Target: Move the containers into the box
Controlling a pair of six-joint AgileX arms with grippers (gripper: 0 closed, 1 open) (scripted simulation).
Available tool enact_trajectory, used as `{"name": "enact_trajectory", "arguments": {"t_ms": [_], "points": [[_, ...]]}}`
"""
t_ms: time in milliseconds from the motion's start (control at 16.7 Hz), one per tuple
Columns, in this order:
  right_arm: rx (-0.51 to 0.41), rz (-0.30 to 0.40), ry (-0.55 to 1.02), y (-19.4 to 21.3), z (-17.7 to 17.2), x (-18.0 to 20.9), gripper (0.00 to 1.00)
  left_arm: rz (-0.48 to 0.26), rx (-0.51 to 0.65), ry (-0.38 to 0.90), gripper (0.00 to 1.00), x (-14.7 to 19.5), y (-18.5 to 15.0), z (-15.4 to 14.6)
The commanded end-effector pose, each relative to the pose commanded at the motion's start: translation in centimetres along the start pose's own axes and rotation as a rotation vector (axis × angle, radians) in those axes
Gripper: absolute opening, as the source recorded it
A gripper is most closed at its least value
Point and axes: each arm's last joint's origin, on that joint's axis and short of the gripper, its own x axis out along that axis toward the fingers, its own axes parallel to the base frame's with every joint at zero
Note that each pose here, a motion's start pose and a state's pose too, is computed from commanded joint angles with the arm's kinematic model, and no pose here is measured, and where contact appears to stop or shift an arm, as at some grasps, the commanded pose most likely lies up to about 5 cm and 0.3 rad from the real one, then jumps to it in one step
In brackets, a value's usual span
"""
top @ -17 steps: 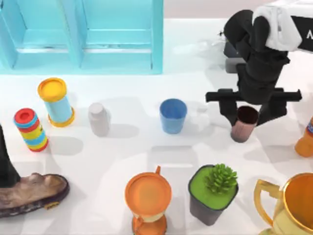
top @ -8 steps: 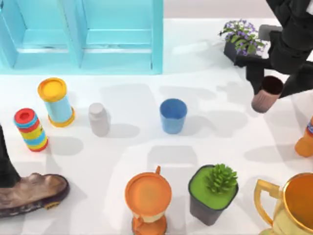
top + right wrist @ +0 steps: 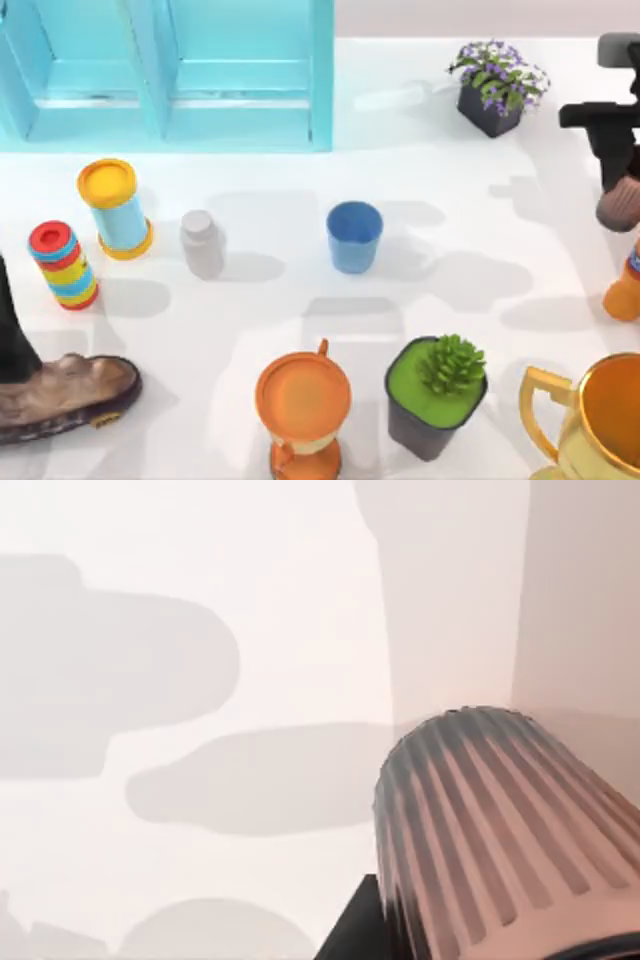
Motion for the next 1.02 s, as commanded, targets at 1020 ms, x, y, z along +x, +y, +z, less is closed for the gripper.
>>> {"name": "enact_trajectory", "arguments": {"t_ms": [1020], "points": [[-0.012, -0.184, -0.476, -16.1, -9.0, -14.1, 0.0, 0.0, 0.0, 0.0, 1.0, 0.0, 0.0, 0.0]]}}
